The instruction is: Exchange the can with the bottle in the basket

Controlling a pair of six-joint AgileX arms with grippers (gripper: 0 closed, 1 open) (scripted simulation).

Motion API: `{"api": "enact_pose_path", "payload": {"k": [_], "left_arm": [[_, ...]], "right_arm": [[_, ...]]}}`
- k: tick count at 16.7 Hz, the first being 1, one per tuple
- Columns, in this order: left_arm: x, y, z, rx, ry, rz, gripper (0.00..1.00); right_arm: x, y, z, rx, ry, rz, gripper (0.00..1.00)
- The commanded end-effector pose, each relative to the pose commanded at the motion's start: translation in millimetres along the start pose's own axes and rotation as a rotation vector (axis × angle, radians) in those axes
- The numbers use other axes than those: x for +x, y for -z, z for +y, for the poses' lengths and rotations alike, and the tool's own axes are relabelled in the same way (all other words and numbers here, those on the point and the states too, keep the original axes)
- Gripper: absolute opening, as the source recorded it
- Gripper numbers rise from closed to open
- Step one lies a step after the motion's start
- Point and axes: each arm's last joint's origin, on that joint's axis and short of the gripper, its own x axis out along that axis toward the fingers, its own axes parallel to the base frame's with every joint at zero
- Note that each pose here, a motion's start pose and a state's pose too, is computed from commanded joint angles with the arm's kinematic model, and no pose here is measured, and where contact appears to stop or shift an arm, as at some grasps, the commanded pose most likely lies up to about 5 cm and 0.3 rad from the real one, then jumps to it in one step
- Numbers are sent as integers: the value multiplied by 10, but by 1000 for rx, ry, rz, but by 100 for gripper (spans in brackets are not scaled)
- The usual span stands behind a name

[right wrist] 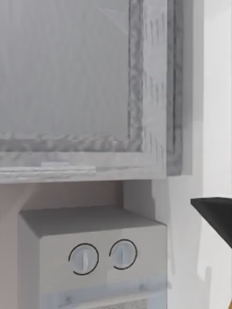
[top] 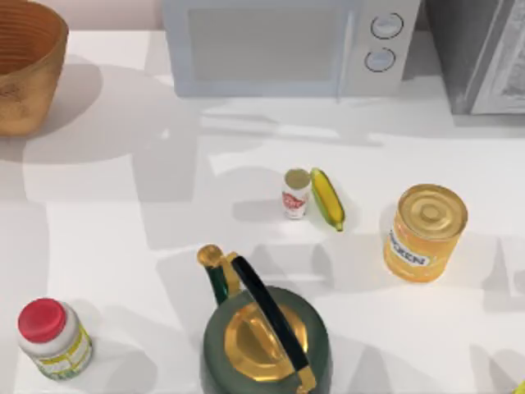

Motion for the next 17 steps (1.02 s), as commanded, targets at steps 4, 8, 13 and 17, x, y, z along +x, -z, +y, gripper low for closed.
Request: {"api": "enact_pose_path", "payload": {"k": [4, 8, 13, 17], "left_arm": [[105, 52, -3, 0, -1, -2, 0], [105, 52, -3, 0, -1, -2, 15], [105, 52, -3, 0, -1, -2, 53], [105, 52, -3, 0, -1, -2, 83]], "right_arm": [[0, 0, 0, 0, 0, 0, 100], [0, 0, 0, 0, 0, 0, 100], [0, 0, 0, 0, 0, 0, 100], [0, 0, 0, 0, 0, 0, 100]]}}
